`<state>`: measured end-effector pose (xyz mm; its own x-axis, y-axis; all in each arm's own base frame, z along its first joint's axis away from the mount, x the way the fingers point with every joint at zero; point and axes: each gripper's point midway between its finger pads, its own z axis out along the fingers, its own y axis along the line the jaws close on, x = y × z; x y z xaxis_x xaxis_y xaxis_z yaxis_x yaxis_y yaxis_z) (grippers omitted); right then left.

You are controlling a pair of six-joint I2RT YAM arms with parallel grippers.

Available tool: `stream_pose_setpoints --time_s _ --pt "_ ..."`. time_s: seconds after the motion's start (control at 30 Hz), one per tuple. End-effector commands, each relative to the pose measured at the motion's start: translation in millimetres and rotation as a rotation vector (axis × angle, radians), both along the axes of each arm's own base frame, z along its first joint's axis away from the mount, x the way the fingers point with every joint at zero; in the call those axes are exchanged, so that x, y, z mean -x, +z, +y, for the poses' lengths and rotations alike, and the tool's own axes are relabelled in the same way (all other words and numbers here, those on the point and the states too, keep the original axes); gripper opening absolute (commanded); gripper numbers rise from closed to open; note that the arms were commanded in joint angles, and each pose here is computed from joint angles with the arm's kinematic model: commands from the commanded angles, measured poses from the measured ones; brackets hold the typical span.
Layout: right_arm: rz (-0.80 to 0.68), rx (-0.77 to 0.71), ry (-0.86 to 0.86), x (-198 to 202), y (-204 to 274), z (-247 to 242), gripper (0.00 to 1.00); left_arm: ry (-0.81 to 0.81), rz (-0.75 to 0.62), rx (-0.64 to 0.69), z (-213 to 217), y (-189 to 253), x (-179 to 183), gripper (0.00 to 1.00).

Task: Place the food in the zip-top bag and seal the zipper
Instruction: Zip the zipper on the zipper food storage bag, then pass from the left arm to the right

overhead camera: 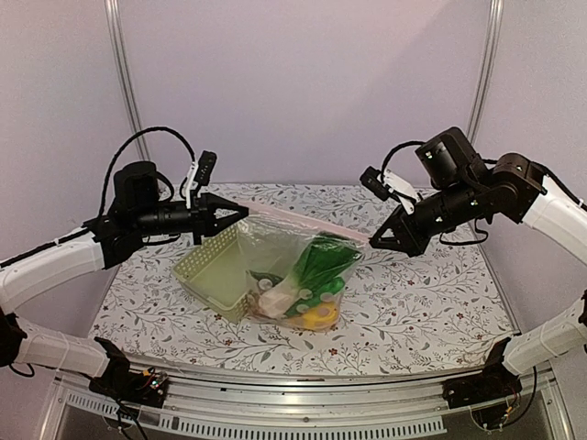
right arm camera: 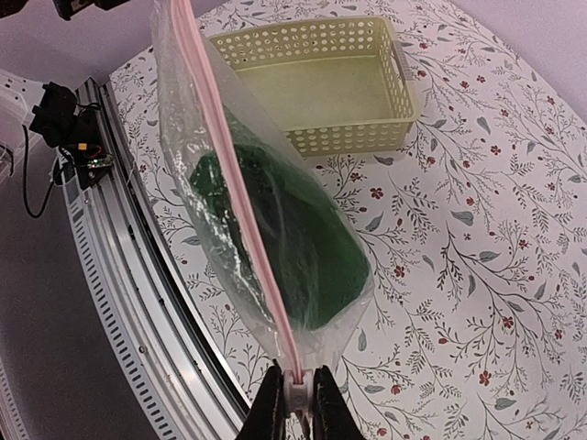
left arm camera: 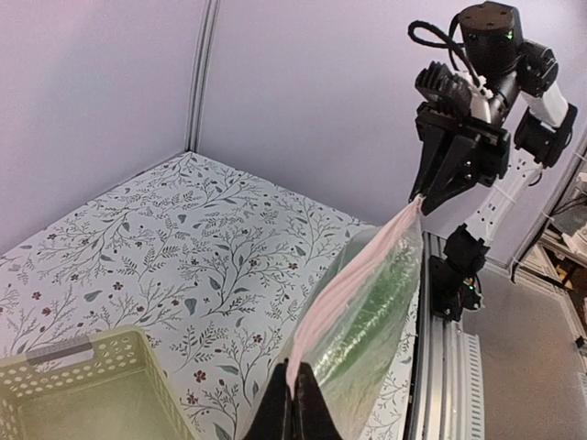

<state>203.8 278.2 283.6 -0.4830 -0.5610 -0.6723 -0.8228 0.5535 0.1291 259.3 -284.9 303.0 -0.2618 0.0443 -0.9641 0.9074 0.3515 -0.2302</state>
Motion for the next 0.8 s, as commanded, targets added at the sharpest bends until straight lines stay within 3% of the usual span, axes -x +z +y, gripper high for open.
stream_pose_setpoints --time_s 0.0,0.1,0.2,0.4,0.77 --pt "0.037 0.174 -0.089 2 -25 -45 0.09 0.16 -0.028 0.004 23 9 -34 0.0" --pt "0.017 0.178 -0.074 -3 -22 -41 0.23 0.153 -0.015 0.009 21 7 -35 0.0" --pt "-0.038 0.096 -0.044 -14 15 -21 0.38 0.147 -0.017 0.022 20 12 -35 0.0" --pt "-0.106 -0.023 0.016 -36 61 20 0.48 0.118 -0.009 0.037 15 17 -32 0.0" --pt "-0.158 -0.078 0.09 -83 64 82 0.52 -0.07 -0.023 0.042 -14 24 4 0.0"
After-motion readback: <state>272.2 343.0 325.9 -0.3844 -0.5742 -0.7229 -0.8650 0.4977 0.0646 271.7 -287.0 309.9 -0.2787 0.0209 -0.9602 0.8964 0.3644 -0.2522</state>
